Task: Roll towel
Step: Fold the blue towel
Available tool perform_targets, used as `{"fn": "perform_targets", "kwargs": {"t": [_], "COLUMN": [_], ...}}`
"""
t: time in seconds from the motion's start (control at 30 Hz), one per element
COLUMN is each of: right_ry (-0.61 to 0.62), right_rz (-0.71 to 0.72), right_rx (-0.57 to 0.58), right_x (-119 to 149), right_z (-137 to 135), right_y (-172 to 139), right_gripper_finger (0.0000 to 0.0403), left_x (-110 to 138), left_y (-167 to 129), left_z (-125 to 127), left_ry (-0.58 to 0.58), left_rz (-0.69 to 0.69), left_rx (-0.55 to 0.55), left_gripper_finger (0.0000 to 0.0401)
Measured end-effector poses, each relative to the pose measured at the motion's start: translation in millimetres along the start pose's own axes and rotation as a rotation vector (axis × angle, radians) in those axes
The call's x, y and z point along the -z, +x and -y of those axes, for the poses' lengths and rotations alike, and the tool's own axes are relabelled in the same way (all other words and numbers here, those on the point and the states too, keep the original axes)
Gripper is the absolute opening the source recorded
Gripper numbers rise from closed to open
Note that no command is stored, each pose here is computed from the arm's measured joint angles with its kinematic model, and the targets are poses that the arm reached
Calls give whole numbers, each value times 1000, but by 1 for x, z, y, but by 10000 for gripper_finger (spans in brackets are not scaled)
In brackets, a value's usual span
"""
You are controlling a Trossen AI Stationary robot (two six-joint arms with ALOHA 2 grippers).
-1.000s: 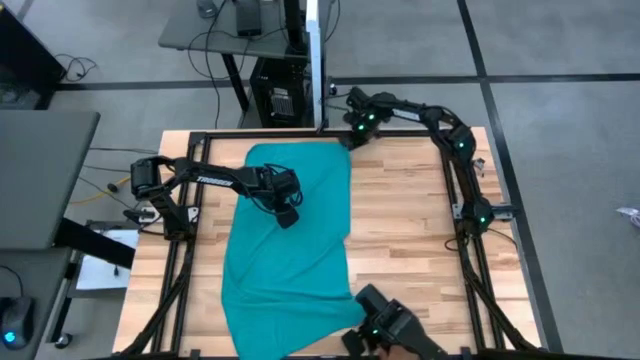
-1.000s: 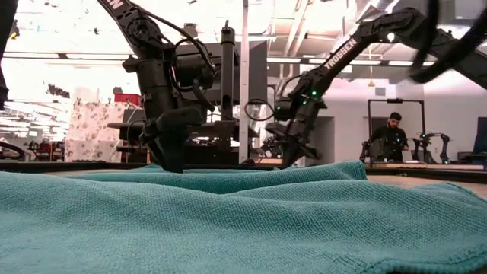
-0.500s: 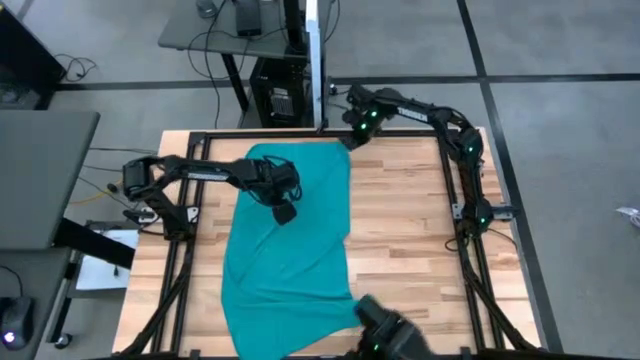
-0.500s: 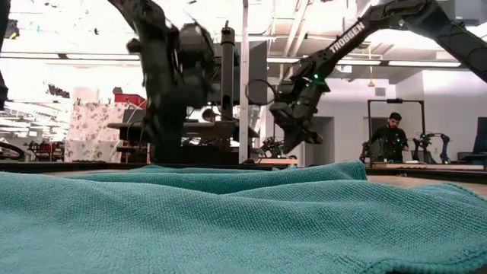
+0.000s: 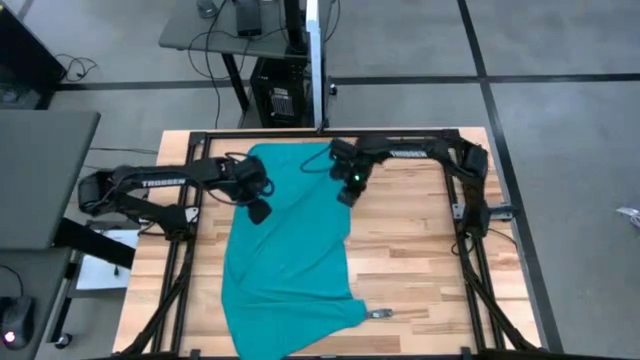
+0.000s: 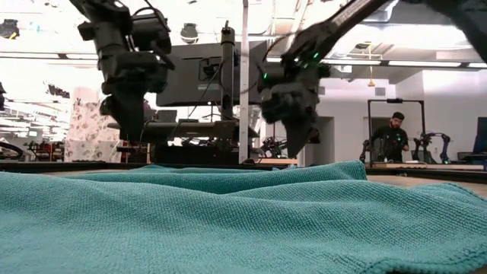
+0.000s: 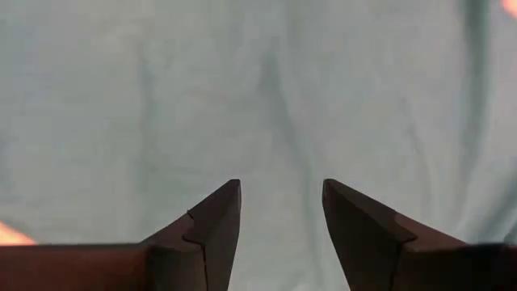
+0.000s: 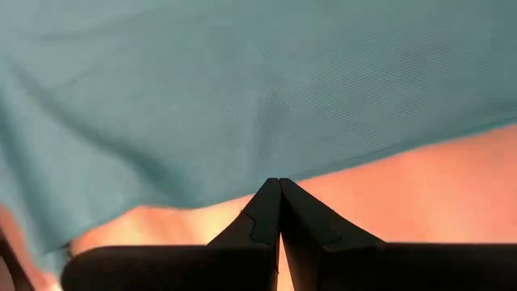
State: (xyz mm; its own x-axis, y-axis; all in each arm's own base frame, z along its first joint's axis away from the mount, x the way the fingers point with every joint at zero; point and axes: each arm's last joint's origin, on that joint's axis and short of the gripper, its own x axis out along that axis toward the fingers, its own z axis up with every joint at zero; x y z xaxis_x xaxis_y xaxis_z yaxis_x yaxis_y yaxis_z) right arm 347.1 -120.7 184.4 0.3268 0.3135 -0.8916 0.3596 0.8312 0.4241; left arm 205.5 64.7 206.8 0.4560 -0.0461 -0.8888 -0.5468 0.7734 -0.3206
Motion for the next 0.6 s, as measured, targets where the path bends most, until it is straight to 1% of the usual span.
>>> {"fn": "perform_targets", "kwargs": {"t": [0.07, 0.17, 0.27, 0.37, 0.47, 0.53, 0.6], "right_ry": [-27, -86, -60, -69, -61, -87, -119], "right_rz": [30, 72, 88, 129, 170, 143, 108], "right_rx": [-6, -19, -41, -64, -87, -117, -129], "right_x": [14, 34, 48, 48, 46, 50, 60], "right_z": [-15, -35, -51, -66, -77, -86, -98], "right_y": [-7, -17, -22, -19, -16, -13, -14], "right_gripper_finger": [0, 0, 0, 0, 6, 20, 43], "left_x": [0, -4, -10, -13, -11, -9, -10], "left_y": [1, 1, 0, 1, 2, 2, -4], "left_z": [3, 9, 14, 16, 19, 25, 35], "left_ry": [19, 89, 129, 166, 231, 279, 328], "left_rz": [20, 65, 120, 131, 102, 79, 65], "left_rx": [32, 80, 142, 193, 262, 315, 336], "left_gripper_finger": [159, 160, 170, 191, 213, 223, 229]}}
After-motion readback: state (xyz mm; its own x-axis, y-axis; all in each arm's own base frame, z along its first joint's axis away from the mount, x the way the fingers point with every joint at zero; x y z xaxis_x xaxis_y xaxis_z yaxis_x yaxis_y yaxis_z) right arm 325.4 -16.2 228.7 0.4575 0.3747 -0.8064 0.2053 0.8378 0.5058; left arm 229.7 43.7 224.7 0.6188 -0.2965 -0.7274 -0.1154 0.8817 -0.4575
